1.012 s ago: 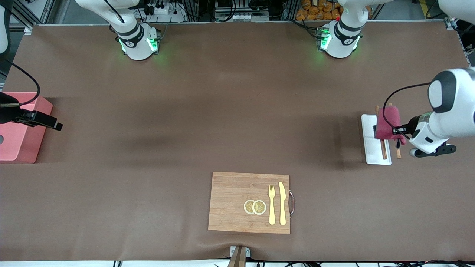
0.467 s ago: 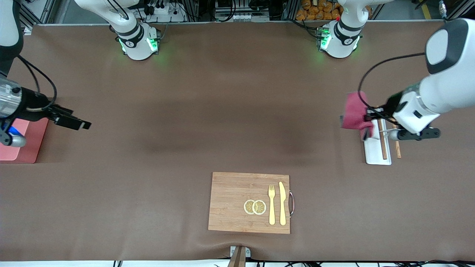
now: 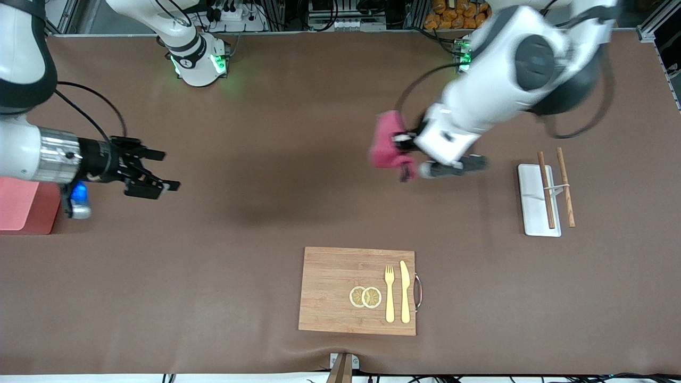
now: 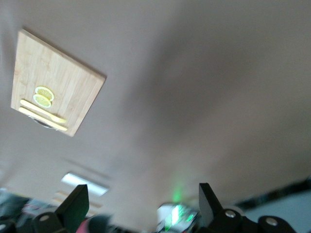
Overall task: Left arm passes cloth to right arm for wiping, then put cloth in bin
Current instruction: 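Lift the cloth with the left gripper while the right gripper approaches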
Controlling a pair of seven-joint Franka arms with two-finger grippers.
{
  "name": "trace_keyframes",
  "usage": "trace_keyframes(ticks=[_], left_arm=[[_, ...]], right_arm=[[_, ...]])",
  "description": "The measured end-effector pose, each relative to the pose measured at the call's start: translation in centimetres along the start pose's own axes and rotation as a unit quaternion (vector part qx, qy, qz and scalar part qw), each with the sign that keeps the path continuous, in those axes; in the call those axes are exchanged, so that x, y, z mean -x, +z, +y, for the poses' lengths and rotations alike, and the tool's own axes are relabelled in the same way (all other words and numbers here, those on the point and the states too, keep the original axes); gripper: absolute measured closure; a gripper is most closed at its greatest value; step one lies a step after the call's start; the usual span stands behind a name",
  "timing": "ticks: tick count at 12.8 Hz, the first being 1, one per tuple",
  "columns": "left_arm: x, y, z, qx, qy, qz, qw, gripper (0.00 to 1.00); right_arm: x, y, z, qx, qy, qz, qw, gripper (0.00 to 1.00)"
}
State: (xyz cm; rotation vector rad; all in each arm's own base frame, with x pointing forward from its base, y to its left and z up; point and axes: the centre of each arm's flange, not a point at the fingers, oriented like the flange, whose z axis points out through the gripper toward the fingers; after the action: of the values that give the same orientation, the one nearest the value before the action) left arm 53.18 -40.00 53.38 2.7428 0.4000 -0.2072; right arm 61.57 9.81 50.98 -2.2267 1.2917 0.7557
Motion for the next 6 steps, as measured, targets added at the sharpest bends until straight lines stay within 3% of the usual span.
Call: trace_keyframes(ticks=[4, 6], left_arm=[[3.7, 7.7, 8.2, 0.101, -0.087, 0.008, 0.991, 0.94], [4.2, 10.7, 9.8, 0.139, -0.131, 0.007, 0.982, 0.94]], right_arm=[[-1.0, 7.0, -2.5, 0.009, 0.098, -0.1, 0.99, 0.0], [-1.9, 9.0, -2.5, 0.016, 0.114, -0.123, 0.986, 0.0]])
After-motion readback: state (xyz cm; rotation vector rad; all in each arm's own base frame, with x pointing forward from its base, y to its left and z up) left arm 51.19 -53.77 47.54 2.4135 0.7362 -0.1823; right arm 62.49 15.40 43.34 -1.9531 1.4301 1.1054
